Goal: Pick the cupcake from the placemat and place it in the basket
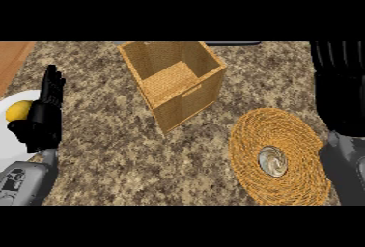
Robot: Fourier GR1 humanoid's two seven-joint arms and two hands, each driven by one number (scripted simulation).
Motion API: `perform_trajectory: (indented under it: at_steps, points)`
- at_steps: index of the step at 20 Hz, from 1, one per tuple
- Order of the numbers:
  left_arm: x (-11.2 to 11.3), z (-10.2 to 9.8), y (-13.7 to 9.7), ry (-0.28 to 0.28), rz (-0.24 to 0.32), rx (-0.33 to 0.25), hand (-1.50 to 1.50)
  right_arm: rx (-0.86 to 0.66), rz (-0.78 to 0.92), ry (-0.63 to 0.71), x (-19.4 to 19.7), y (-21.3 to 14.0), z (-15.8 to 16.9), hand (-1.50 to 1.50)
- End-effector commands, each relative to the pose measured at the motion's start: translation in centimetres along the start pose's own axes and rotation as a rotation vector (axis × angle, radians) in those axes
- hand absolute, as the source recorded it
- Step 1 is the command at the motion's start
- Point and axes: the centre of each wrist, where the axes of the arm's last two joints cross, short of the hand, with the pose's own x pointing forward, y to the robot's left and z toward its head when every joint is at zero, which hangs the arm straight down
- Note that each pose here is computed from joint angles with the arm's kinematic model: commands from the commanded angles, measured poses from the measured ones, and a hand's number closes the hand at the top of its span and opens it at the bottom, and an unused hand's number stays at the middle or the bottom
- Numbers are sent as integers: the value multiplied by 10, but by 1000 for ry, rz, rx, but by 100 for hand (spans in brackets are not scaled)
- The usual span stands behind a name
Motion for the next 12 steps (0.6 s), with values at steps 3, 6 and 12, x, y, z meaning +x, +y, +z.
perform_trajectory:
  at_steps: [3, 6, 12]
  points:
    - [18, -9, 7, -62, -71, -133, 0, 381, -91, 211, -22, 29, 23, 150]
    - [23, -7, 3, -109, -150, -276, 0, 710, -163, 397, -43, 59, 52, 150]
    - [11, 1, 1, -21, -131, -306, 0, 581, -358, 452, -29, 123, 139, -150]
